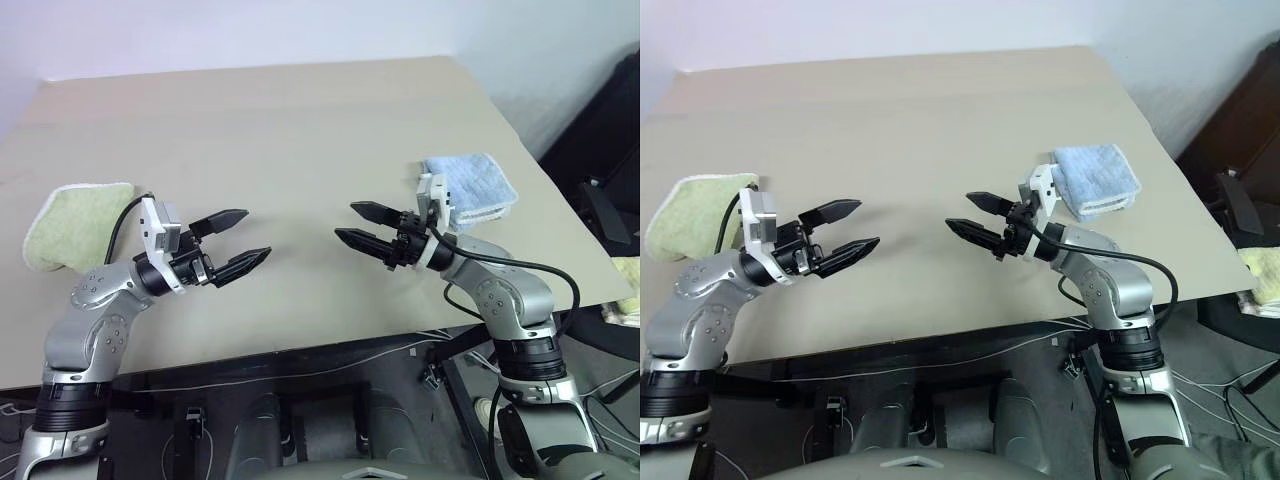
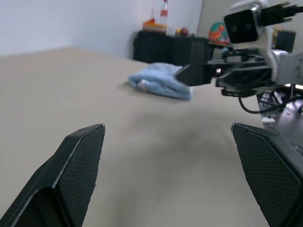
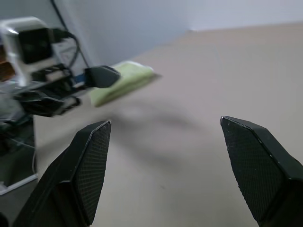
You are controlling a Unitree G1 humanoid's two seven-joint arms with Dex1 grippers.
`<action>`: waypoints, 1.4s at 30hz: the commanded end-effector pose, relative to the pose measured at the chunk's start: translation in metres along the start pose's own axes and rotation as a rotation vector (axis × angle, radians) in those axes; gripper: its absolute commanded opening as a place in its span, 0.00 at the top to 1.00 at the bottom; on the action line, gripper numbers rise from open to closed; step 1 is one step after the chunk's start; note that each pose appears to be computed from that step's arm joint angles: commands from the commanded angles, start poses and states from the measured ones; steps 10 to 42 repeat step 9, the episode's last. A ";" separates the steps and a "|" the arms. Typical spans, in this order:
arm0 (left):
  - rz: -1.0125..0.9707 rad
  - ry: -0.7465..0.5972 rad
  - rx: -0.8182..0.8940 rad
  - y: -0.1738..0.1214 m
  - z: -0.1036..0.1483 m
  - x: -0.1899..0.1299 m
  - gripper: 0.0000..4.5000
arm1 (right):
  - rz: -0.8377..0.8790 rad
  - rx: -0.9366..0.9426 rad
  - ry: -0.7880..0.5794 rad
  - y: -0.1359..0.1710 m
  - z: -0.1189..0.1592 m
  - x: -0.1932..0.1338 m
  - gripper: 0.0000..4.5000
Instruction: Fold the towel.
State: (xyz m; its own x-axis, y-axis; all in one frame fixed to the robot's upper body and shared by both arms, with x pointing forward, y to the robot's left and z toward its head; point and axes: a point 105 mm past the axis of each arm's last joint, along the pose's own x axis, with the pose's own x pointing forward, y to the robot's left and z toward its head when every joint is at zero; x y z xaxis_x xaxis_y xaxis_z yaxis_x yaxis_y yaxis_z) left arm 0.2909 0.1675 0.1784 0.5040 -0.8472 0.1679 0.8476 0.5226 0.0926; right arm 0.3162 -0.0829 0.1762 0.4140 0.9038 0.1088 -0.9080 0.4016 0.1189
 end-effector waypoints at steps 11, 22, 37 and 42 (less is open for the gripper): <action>0.008 -0.027 0.075 -0.001 0.000 0.001 0.00 | 0.027 -0.065 0.001 0.008 0.012 -0.005 0.00; 0.008 -0.027 0.075 -0.001 0.000 0.001 0.00 | 0.027 -0.065 0.001 0.008 0.012 -0.005 0.00; 0.008 -0.027 0.075 -0.001 0.000 0.001 0.00 | 0.027 -0.065 0.001 0.008 0.012 -0.005 0.00; 0.008 -0.027 0.075 -0.001 0.000 0.001 0.00 | 0.027 -0.065 0.001 0.008 0.012 -0.005 0.00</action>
